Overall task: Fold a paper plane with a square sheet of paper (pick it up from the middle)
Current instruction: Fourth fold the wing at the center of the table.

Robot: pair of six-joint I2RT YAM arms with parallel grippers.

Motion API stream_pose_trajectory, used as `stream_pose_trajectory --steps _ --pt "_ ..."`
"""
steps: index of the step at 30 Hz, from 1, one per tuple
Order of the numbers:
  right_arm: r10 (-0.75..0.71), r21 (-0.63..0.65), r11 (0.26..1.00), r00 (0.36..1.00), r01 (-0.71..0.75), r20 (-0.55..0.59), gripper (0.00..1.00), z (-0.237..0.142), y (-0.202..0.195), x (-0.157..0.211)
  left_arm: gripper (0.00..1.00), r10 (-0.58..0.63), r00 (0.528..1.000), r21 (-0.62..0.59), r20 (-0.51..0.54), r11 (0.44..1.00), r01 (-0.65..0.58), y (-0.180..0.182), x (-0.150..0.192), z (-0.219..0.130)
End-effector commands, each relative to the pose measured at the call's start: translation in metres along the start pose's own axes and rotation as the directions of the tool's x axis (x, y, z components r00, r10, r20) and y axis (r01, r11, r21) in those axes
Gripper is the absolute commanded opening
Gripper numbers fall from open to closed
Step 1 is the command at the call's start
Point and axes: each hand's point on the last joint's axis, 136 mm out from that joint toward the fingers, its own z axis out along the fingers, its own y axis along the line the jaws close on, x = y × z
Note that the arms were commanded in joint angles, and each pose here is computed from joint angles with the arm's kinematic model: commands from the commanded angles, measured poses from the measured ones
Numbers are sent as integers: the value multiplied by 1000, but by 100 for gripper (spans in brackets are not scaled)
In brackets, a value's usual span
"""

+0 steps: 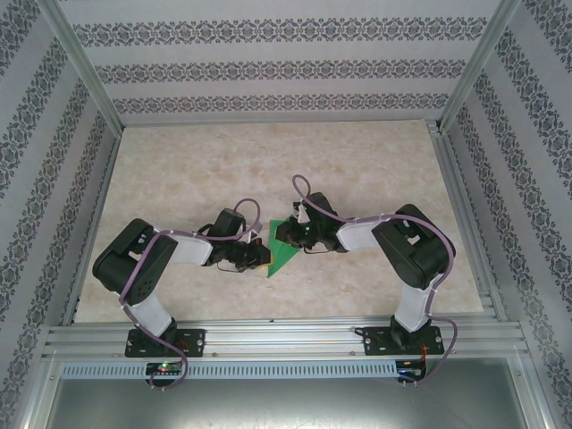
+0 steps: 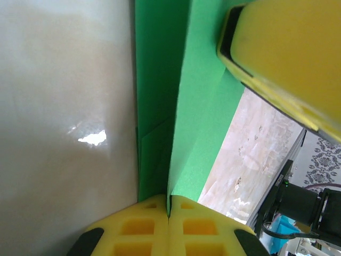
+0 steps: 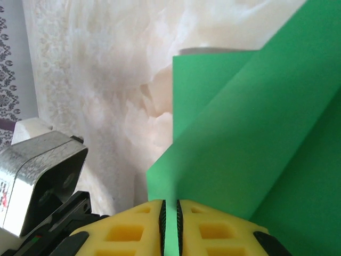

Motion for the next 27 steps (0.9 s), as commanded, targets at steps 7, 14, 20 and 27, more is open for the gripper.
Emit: stream_pose_trajectory --steps 7,14,20,27 --pt "19 30 999 1000 -19 9 16 4 -17 -2 6 -44 999 -84 -26 996 42 27 8 2" --pt "-8 -19 1000 1000 8 20 17 -7 4 -4 4 2 1000 -69 -19 998 -3 17 0 0" --pt "-40 -44 998 998 42 45 19 -20 21 -7 4 46 998 -67 -30 997 -48 12 -2 -1" --pt "-45 -77 996 999 44 -7 20 -11 29 5 4 73 997 -73 -33 994 -75 9 -3 -4"
